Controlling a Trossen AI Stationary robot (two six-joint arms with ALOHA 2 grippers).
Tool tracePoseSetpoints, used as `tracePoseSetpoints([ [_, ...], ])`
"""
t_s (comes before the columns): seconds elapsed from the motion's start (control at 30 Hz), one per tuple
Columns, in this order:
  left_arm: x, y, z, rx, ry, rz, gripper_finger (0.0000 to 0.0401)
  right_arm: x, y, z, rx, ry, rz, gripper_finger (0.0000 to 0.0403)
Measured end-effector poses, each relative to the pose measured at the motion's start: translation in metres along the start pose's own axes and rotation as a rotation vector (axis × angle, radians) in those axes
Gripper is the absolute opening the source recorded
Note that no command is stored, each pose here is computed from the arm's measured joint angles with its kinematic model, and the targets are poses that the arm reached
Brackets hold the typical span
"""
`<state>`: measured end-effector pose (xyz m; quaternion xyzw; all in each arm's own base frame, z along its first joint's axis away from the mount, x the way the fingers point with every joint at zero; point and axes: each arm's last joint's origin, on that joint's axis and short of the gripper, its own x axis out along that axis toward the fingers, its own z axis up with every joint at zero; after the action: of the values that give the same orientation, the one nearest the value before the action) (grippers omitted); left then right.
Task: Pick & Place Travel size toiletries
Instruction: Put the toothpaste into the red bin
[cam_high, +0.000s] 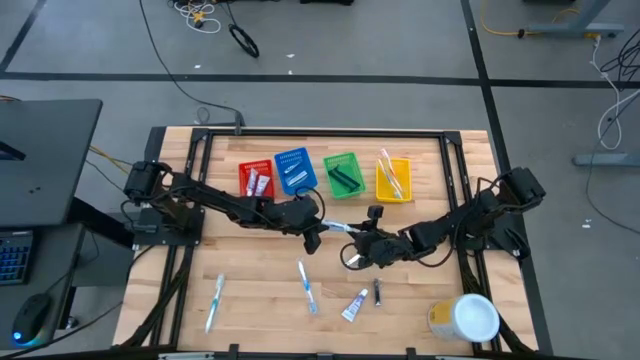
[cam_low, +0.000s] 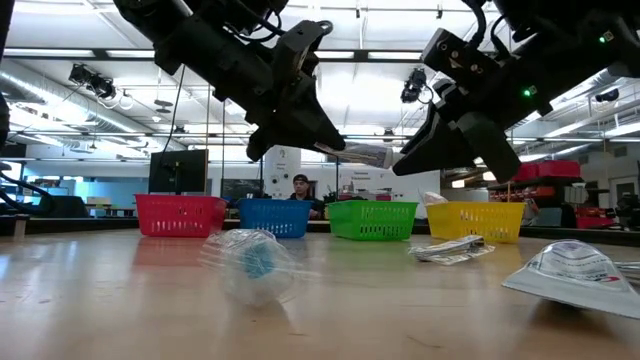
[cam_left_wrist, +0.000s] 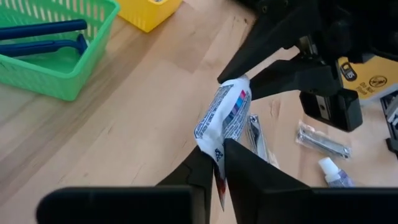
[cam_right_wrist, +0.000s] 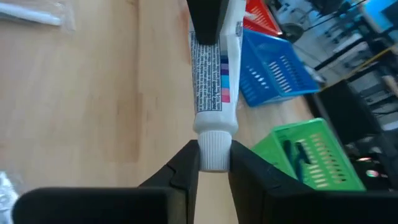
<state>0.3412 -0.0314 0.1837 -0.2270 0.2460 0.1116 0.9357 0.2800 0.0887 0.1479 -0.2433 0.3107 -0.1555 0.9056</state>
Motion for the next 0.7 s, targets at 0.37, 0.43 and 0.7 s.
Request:
tracePoseSetpoints([
  [0.37, 0.000, 0.003, -0.003, 0.034, 0.032, 0.034, 0.0014, 0.006, -0.004, -0.002, 0.122, 0.015, 0.076, 0.0121],
  [0.43, 0.000, 0.006, -0.005, 0.057, 0.054, 0.066, 0.0011, 0.006, -0.005, -0.003, 0.154, 0.028, 0.075, 0.0125],
  [0.7, -0.027, 0.029, 0.005, 0.092, 0.144, 0.269, 0.0009, 0.006, -0.003, -0.011, 0.265, 0.110, 0.091, 0.0128],
])
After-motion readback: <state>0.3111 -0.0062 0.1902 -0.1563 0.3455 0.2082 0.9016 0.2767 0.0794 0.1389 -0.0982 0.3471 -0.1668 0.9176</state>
